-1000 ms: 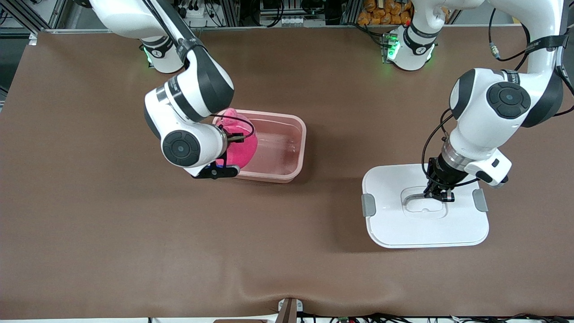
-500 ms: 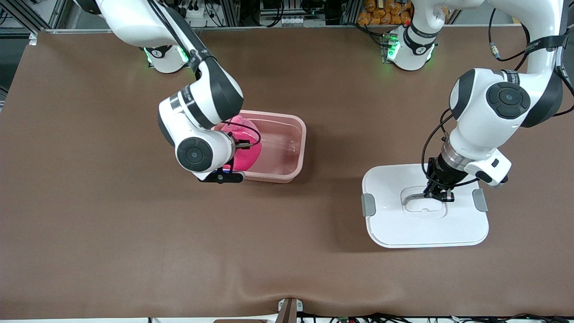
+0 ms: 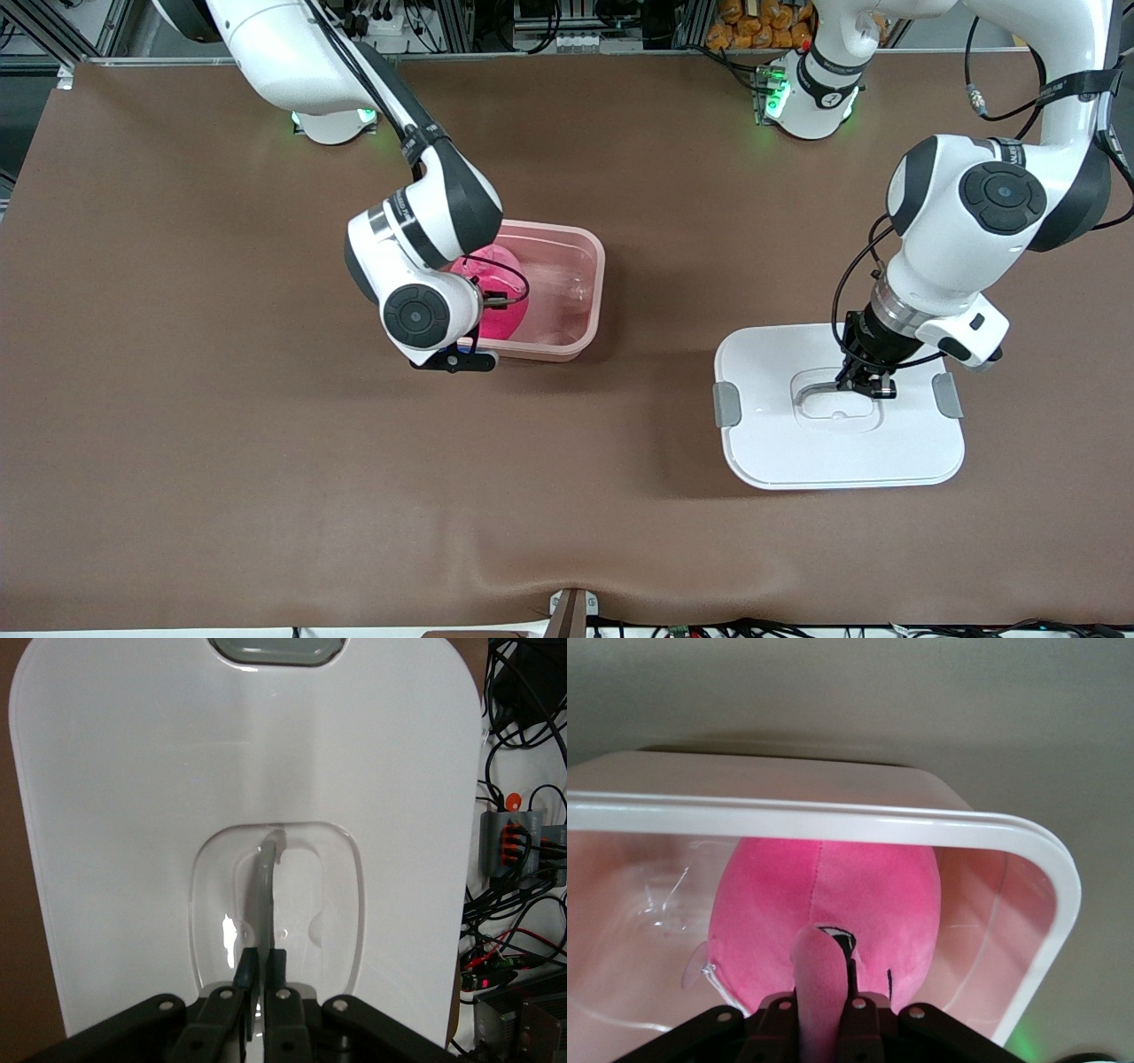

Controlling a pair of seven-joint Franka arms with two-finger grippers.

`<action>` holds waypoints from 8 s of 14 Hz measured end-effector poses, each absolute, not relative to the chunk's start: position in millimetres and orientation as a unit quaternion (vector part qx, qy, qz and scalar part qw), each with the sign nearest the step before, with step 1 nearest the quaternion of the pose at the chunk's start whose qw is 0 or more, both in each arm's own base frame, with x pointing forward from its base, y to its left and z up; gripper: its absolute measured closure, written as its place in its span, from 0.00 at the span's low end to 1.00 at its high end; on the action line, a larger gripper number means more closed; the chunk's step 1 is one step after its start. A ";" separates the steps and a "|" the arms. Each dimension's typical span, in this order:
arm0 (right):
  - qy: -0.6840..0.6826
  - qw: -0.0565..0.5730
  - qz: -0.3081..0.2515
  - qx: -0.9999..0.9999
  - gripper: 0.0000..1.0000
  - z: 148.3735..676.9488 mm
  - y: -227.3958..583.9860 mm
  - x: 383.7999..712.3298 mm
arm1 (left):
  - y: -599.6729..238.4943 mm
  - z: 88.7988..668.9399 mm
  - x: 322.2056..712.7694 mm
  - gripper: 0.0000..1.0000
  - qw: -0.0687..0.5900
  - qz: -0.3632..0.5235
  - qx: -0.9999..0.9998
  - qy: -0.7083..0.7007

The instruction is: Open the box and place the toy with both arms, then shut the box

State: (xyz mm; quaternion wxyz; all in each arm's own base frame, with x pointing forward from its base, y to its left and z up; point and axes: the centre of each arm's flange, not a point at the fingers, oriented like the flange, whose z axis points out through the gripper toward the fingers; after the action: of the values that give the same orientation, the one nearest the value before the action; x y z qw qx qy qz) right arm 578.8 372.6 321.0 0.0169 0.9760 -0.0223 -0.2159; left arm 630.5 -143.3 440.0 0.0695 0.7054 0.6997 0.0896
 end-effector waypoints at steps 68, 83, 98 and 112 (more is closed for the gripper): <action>-0.146 -0.013 -0.104 0.984 0.00 615.6 180.1 601.1 | -503.1 477.3 451.8 0.93 0.068 0.011 0.753 0.655; -0.042 -0.032 -0.081 0.995 0.00 658.9 20.1 556.1 | -588.2 410.0 457.7 0.93 0.100 0.027 0.783 0.613; 0.005 -0.026 -0.032 0.999 0.00 648.3 -70.2 500.4 | -614.5 378.1 426.4 0.93 0.078 0.018 0.757 0.648; 0.022 -0.020 -0.016 0.999 0.00 667.2 -52.5 511.5 | -620.9 370.0 417.8 0.93 0.082 0.052 0.734 0.673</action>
State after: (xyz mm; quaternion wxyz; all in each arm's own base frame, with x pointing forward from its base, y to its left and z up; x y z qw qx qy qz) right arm 511.5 -52.5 667.2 -0.0203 0.9994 0.0224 -0.0162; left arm 417.8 -620.9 370.0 0.0817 0.7335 0.6728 0.0518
